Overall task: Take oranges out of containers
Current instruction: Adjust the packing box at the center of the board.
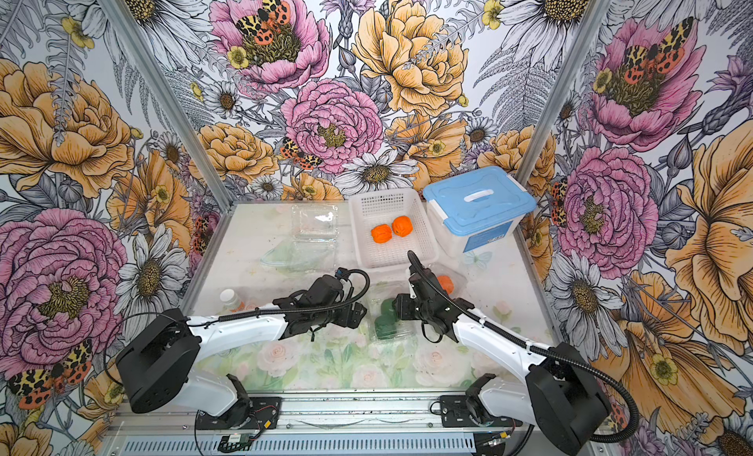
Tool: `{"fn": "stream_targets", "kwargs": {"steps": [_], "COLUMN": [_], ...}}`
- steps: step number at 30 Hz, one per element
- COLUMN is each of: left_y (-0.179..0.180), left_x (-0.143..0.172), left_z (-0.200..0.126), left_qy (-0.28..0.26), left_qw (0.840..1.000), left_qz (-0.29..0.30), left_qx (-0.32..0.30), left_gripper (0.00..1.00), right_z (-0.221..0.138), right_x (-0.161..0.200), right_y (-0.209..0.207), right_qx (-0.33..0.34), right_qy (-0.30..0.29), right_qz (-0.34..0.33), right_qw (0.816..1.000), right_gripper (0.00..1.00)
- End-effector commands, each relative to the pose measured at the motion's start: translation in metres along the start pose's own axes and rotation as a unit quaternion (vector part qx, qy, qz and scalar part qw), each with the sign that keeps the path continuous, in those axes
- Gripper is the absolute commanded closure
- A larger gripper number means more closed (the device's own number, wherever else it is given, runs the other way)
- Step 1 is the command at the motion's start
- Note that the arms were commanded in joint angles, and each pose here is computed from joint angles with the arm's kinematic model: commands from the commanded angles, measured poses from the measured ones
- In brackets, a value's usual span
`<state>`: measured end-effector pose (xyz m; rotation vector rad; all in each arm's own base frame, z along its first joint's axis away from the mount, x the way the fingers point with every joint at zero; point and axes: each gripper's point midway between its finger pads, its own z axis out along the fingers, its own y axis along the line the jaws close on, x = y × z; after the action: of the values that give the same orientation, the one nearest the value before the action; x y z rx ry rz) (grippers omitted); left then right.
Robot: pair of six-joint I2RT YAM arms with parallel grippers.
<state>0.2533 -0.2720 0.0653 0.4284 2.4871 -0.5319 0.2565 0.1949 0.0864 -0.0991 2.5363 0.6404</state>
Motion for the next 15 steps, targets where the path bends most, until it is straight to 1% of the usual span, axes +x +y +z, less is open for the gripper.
{"fn": "stream_targets", "kwargs": {"steps": [1,9,15], "left_y": [-0.013,-0.015,-0.014], "left_x": [-0.013,-0.014,-0.01], "left_z": [0.003,0.014,0.012], "left_qy": [-0.025,-0.016,-0.013], "left_qw": [0.999,0.999,0.999], "left_qz": [-0.017,-0.02,-0.021], "left_qx": [0.03,0.028,0.026], "left_gripper": [0.09,0.12,0.12], "right_z": [0.0,0.0,0.001], "right_x": [0.003,0.003,0.004], "right_y": [0.001,0.001,-0.001], "right_qx": [-0.007,-0.007,-0.004], "right_qy": [0.003,0.002,0.003], "right_qz": [0.009,0.008,0.008], "right_qw": [1.0,1.0,1.0], "right_gripper": [0.5,0.5,0.5]}}
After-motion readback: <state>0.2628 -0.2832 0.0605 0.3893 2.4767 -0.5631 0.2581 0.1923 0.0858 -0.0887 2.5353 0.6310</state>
